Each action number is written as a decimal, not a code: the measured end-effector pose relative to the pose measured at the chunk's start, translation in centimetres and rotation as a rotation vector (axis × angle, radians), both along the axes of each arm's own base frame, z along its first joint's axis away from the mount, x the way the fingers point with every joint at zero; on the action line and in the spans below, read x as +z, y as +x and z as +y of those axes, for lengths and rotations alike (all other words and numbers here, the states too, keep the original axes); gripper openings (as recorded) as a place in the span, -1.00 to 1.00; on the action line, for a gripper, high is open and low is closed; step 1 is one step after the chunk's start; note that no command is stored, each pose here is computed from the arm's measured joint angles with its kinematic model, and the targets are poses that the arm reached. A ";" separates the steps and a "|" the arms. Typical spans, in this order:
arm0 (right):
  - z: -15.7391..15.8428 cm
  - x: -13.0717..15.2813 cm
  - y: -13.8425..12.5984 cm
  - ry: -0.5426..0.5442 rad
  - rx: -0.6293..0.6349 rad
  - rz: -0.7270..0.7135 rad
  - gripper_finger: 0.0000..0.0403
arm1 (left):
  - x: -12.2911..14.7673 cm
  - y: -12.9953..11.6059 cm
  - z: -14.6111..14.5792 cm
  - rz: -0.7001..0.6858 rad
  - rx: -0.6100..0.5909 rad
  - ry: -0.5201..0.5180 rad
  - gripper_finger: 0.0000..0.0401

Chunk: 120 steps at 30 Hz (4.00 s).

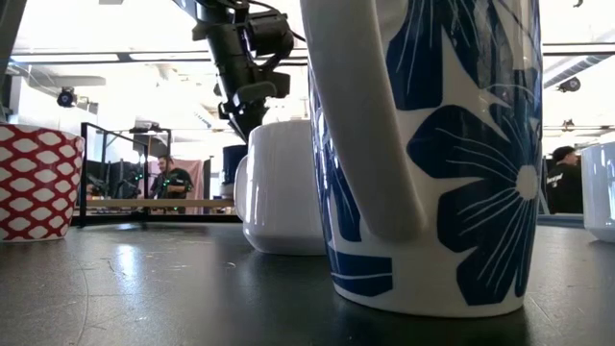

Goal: Place coffee mugs
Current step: Adjust the mugs on the shelf, then put the red patterned mug on the shelf

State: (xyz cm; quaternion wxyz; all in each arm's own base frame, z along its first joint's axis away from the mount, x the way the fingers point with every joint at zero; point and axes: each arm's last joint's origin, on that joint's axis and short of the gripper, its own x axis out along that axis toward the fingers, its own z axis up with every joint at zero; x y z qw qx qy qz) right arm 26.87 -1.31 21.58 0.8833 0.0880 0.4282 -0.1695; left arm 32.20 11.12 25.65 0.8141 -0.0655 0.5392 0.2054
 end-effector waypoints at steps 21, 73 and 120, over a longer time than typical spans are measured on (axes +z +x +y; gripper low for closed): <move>0.0 0.0 0.0 -0.006 0.008 0.003 -0.66 | 0.3 1.6 0.4 -0.159 -0.029 -0.001 -0.90; 0.0 0.0 0.0 -0.008 0.011 0.009 -0.66 | -0.3 3.3 0.9 -0.216 -0.068 0.022 -0.67; 0.2 0.3 -6.7 0.084 -0.111 -0.156 -0.66 | 1.2 -7.6 -17.9 -0.236 0.055 -0.050 -0.52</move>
